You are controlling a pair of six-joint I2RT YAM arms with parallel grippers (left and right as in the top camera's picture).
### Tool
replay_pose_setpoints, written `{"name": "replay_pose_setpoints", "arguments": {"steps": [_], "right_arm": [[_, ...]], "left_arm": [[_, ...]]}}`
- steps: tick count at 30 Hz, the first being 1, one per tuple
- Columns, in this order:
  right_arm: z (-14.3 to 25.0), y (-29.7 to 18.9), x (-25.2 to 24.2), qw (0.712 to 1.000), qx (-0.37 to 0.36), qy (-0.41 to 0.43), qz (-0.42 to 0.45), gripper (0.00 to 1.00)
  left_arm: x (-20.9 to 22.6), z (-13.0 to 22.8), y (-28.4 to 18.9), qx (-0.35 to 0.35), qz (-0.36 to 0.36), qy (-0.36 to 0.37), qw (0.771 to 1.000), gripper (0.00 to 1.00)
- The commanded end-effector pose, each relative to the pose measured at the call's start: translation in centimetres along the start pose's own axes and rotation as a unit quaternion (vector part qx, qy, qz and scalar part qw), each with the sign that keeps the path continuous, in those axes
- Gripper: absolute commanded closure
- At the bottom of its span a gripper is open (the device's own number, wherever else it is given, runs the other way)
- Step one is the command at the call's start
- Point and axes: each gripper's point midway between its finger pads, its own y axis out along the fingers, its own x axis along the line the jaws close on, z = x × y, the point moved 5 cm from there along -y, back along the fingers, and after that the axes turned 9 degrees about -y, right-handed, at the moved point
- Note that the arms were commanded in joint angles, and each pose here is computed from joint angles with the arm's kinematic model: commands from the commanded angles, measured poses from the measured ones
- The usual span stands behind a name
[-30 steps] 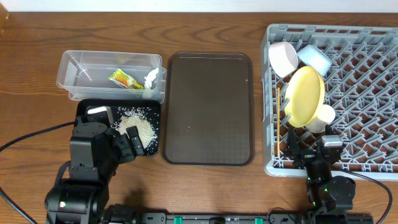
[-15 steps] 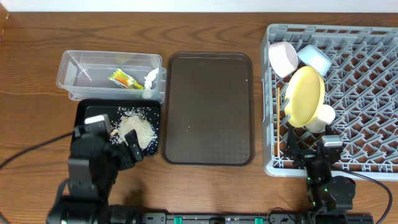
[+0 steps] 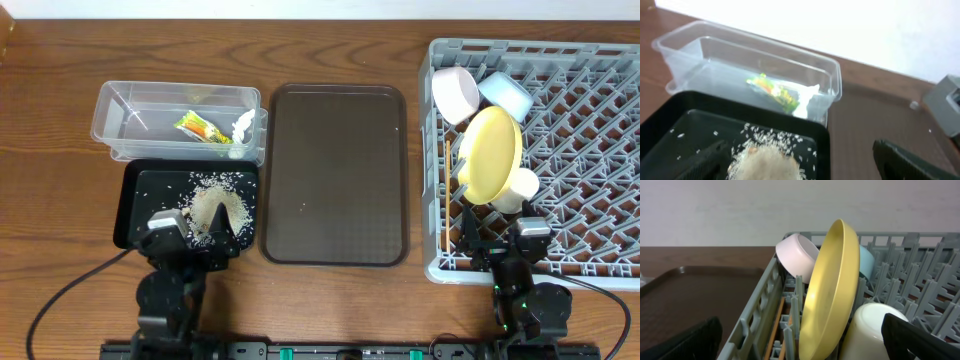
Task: Sort waste into correct bins and load items into the dishwasher rack
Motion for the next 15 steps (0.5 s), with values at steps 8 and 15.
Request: {"name": "replay_pose_setpoints", "arguments": {"steps": [8,15], "right_arm": [[0.0,0.0,-0.1,1.0,-0.001,-0.008,0.002,0.01],[0.0,0.0,-0.1,1.0,-0.001,-0.008,0.002,0.01]], "left_arm": [[0.5,2.0,1.6,-0.062,0.042,0.049,0.996,0.07],[0.8,3.4,1.8,-0.023,0.04,0.046,0.998,0.07]]}}
